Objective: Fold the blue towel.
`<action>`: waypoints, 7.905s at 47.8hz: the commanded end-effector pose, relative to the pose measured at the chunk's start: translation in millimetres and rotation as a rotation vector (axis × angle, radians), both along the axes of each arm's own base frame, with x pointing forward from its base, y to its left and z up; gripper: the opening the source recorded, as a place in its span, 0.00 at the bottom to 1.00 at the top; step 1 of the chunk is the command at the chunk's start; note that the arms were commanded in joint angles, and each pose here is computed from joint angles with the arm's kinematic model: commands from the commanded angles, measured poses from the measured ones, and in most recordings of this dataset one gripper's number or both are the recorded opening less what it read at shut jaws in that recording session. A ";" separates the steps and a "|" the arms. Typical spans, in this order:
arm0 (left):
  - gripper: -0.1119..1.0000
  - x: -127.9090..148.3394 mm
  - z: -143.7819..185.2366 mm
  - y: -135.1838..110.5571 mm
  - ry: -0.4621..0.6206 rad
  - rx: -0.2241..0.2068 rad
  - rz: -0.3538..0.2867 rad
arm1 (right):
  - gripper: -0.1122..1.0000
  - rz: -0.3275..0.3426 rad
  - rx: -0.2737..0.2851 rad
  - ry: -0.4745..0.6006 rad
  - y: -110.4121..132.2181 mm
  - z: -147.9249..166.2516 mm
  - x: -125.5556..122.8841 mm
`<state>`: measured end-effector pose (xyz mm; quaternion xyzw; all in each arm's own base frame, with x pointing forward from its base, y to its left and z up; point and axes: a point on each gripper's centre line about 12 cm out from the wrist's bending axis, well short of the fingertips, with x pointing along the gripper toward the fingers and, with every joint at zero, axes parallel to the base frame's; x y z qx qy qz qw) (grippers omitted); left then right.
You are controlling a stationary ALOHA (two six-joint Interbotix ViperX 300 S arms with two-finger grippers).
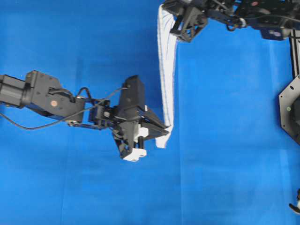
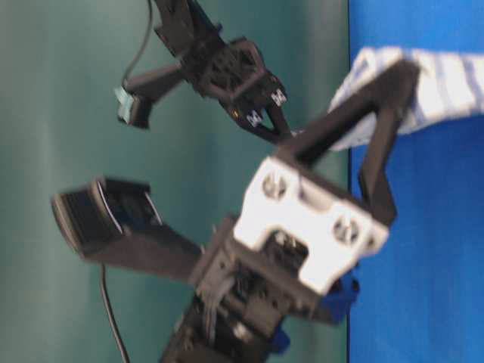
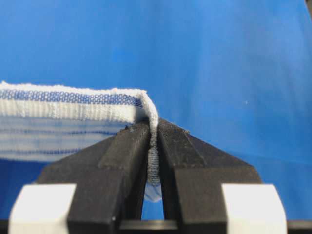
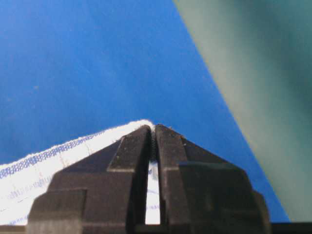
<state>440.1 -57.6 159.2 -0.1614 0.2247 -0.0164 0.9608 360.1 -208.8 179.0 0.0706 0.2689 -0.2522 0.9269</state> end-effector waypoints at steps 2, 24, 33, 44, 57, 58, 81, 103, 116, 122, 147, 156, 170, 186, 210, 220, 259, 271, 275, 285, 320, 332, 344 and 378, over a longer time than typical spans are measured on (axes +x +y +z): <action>0.14 -12.2 16.5 -0.6 -0.064 -0.031 0.007 | 0.14 0.011 -0.025 -0.039 -4.6 14.0 15.9; 0.17 -29.4 6.9 -2.3 -0.058 -0.044 0.005 | 0.14 0.040 -0.009 0.001 -8.8 -3.1 44.3; 0.42 -29.0 5.6 -0.4 -0.055 -0.043 0.010 | 0.14 0.048 -0.006 0.012 -6.7 -8.2 46.5; 0.54 -29.3 6.6 -0.4 -0.055 -0.042 0.009 | 0.51 0.077 -0.022 0.022 -1.3 -11.7 51.6; 0.61 -38.6 22.0 1.6 -0.048 -0.023 -0.001 | 0.87 0.095 -0.036 0.030 2.7 -8.6 50.4; 0.62 -40.3 24.2 2.4 -0.045 -0.023 0.000 | 0.86 0.095 -0.037 0.028 3.1 -7.5 49.6; 0.62 -86.5 58.6 46.6 -0.064 0.095 0.049 | 0.85 0.075 -0.039 -0.026 26.8 27.4 -0.6; 0.62 -109.1 54.5 101.1 -0.013 0.205 0.157 | 0.85 0.067 0.040 -0.019 61.0 15.1 -40.5; 0.62 -118.3 50.0 112.0 0.008 0.223 0.183 | 0.85 0.102 0.064 -0.013 82.6 10.0 -47.0; 0.62 -118.7 49.5 112.0 0.009 0.223 0.182 | 0.85 0.103 0.066 -0.012 83.0 9.5 -46.7; 0.62 -109.2 42.0 149.7 0.033 0.238 0.276 | 0.85 0.044 0.043 -0.044 59.0 10.4 -43.5; 0.62 -96.3 26.6 183.0 0.074 0.306 0.314 | 0.85 -0.010 0.045 -0.032 34.3 -0.7 -36.6; 0.64 -79.3 -11.2 238.2 0.118 0.363 0.394 | 0.85 -0.059 0.063 0.004 5.7 -33.8 -19.2; 0.64 -70.1 -59.7 270.8 0.175 0.355 0.440 | 0.85 -0.104 0.096 0.036 -8.4 -73.7 -13.3; 0.27 -69.0 -83.0 269.3 0.216 0.344 0.427 | 0.31 -0.107 0.110 0.053 -7.2 -86.5 -11.3; 0.15 -67.9 -81.7 267.7 0.212 0.348 0.422 | 0.15 -0.102 0.105 0.049 -6.6 -85.7 -10.0; 0.15 -77.2 -8.0 198.6 0.102 0.375 0.297 | 0.16 0.003 0.083 -0.034 46.2 -29.4 -14.4; 0.15 -82.4 0.3 147.8 0.071 0.362 0.186 | 0.15 0.091 0.132 -0.056 101.4 -22.9 -18.3; 0.15 -82.4 -1.8 130.0 0.070 0.352 0.144 | 0.15 0.120 0.152 -0.057 119.0 -24.0 -19.8; 0.15 -79.5 -6.2 84.9 0.063 0.302 0.047 | 0.15 0.175 0.204 -0.050 154.4 -28.7 -19.9; 0.15 -78.8 -19.4 5.4 0.067 0.253 -0.144 | 0.15 0.312 0.275 -0.030 223.6 -33.2 -14.7; 0.15 -78.6 -24.8 5.4 0.081 0.255 -0.146 | 0.16 0.320 0.274 -0.024 226.3 -35.0 -13.3; 0.15 -79.8 -36.1 5.7 0.112 0.254 -0.147 | 0.28 0.329 0.285 0.017 234.2 -49.6 -8.0; 0.75 -95.4 6.0 -1.6 0.094 0.264 -0.185 | 0.90 0.428 0.234 -0.067 244.4 -2.5 -20.1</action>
